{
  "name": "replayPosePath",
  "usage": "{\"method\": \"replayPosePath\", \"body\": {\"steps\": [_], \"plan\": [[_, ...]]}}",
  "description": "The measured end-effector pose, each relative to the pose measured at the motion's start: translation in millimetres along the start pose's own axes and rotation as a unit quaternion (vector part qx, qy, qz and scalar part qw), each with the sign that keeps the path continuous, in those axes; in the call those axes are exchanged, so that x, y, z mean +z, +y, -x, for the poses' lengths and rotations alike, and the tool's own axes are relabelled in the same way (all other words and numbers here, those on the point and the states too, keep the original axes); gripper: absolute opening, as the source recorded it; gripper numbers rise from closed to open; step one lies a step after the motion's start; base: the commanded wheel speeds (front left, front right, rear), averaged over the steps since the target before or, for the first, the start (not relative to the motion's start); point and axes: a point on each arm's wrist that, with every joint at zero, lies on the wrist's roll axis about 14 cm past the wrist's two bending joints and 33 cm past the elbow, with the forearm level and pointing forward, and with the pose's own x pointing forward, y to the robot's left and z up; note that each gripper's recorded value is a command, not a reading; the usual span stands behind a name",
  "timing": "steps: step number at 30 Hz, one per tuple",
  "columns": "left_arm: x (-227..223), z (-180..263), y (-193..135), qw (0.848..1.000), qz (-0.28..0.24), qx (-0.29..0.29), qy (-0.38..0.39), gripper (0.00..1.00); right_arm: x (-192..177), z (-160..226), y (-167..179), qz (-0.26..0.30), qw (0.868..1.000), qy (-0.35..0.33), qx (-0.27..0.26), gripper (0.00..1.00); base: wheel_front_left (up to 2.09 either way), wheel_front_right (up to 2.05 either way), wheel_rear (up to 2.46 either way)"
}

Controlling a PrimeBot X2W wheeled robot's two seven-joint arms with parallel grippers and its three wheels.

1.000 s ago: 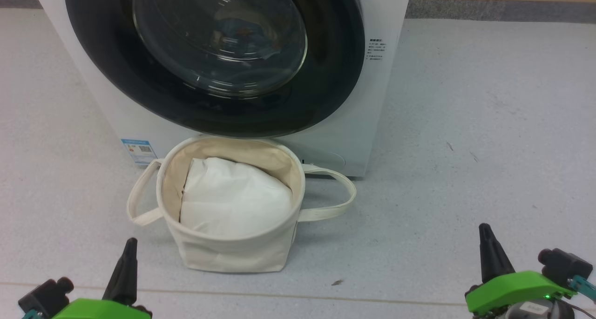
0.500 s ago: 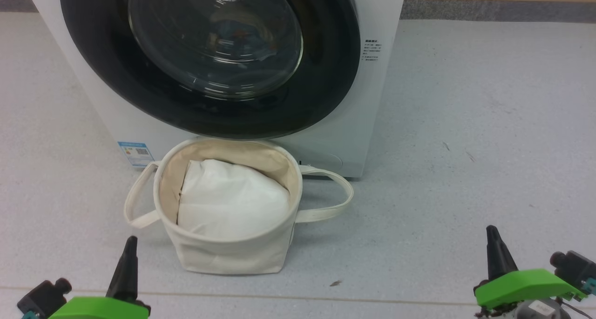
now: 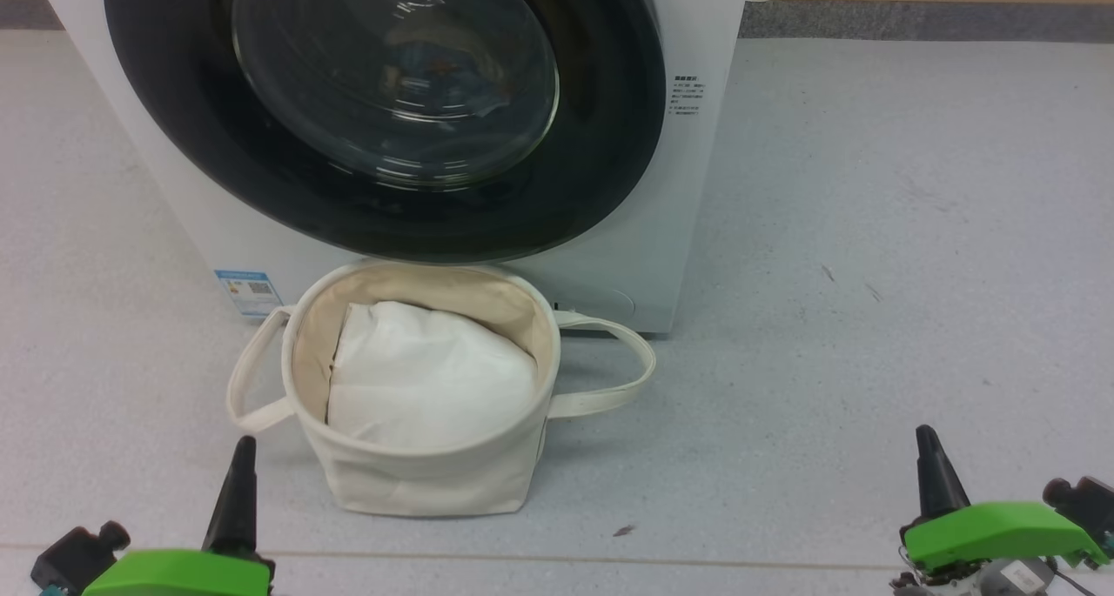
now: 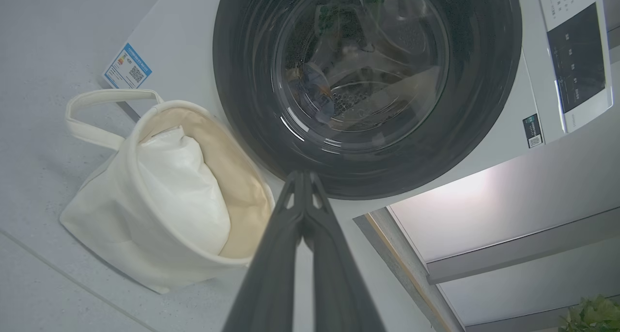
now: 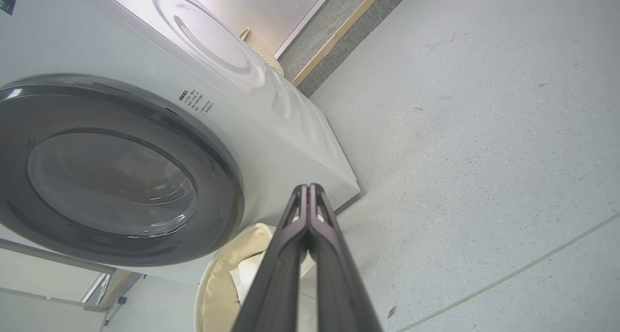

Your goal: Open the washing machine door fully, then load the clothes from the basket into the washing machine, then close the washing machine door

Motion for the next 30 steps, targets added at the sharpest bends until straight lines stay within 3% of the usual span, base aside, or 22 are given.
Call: {"method": "replayPosePath", "body": {"steps": [30], "plan": [[-8.0, -4.6, -19.6, 0.990, 0.137, -0.017, 0.016, 0.00, 15.1, 0.9, -4.6, -0.170, 0.985, -0.017, -0.009, 0.00, 0.00, 0.00, 0.00]]}}
